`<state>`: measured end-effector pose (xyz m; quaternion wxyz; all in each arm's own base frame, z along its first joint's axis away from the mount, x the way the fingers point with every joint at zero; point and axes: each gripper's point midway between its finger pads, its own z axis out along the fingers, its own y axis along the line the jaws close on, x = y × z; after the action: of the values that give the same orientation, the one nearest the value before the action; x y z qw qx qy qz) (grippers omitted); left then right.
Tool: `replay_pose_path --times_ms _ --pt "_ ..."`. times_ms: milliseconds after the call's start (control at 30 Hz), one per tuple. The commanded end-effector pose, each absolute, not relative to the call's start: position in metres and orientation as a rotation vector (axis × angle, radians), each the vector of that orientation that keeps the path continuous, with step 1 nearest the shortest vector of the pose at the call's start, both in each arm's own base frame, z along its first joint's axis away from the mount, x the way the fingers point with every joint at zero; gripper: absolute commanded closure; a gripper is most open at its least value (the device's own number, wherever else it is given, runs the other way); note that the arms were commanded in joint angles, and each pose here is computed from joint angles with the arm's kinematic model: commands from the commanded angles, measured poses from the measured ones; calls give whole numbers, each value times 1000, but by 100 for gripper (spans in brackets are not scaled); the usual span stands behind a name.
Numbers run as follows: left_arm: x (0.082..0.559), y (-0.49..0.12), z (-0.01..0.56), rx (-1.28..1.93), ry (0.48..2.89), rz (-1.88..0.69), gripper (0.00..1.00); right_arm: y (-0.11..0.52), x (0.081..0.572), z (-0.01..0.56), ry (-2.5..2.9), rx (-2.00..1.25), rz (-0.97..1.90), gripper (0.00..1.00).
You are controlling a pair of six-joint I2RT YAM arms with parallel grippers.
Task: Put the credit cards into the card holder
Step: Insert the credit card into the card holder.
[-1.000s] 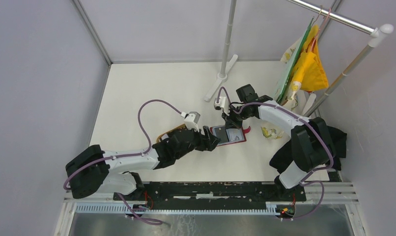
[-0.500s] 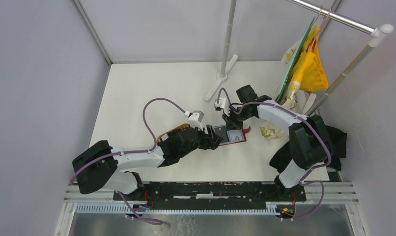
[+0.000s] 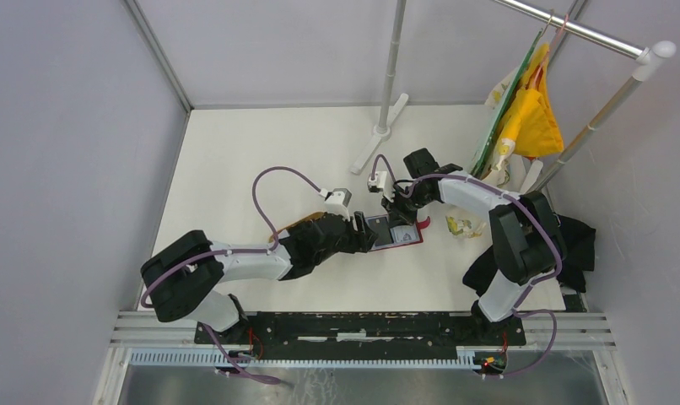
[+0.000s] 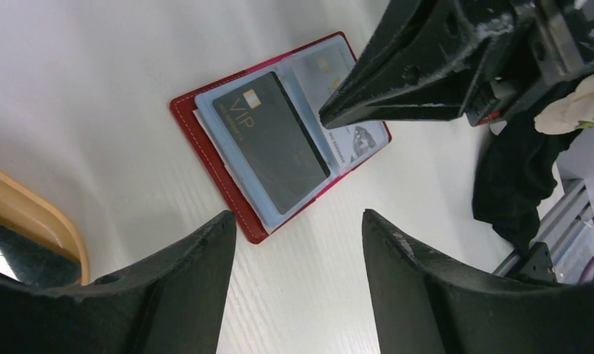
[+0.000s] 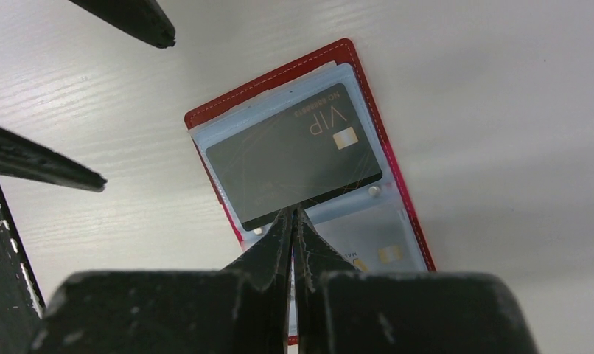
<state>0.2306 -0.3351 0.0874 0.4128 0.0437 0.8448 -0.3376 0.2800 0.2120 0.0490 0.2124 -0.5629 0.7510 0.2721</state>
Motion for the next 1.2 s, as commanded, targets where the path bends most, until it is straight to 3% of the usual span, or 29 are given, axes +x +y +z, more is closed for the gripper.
replay_pose_path --times_ms 0,267,533,1167 --pt "253 -341 101 48 2075 -844 32 215 296 57 2058 -1539 712 96" --pt "260 -358 84 50 2132 -839 47 214 297 50 2102 -1488 738 95" --pt "265 -348 68 24 2168 -747 47 219 290 37 2146 -1469 828 96" --pt "265 -358 59 65 2210 -763 46 206 294 15 2250 -1463 749 96"
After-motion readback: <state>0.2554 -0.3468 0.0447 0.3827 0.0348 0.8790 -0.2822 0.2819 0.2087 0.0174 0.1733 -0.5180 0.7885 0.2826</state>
